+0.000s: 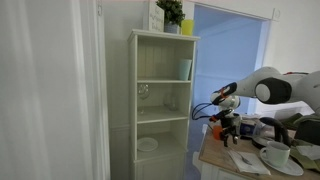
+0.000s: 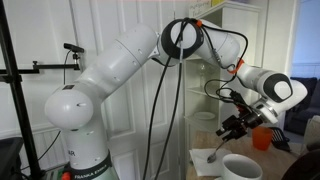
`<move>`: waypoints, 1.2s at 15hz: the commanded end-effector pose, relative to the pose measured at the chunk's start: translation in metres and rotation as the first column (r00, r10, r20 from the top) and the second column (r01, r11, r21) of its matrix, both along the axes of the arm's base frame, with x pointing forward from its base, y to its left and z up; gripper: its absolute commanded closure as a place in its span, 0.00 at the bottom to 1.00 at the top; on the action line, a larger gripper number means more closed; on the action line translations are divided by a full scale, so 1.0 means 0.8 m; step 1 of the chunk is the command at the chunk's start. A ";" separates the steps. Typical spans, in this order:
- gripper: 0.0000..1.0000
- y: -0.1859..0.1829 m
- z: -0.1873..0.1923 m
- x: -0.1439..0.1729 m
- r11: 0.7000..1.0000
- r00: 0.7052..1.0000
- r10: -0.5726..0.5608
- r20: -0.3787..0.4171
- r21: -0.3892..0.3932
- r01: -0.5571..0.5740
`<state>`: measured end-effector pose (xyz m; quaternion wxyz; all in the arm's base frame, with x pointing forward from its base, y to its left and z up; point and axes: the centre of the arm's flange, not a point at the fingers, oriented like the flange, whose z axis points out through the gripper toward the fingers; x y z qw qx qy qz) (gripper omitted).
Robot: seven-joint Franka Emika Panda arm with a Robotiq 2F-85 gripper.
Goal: Take the spoon out of the teacup and put it on the paper towel
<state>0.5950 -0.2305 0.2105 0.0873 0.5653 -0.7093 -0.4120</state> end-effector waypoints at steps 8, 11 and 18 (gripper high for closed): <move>0.07 -0.001 0.004 0.013 0.997 0.995 -0.043 0.086 -0.066 0.048; 0.00 0.000 0.013 0.013 0.994 0.991 -0.042 0.129 -0.094 0.054; 0.00 0.019 0.068 -0.009 0.991 0.980 -0.006 0.199 -0.126 0.032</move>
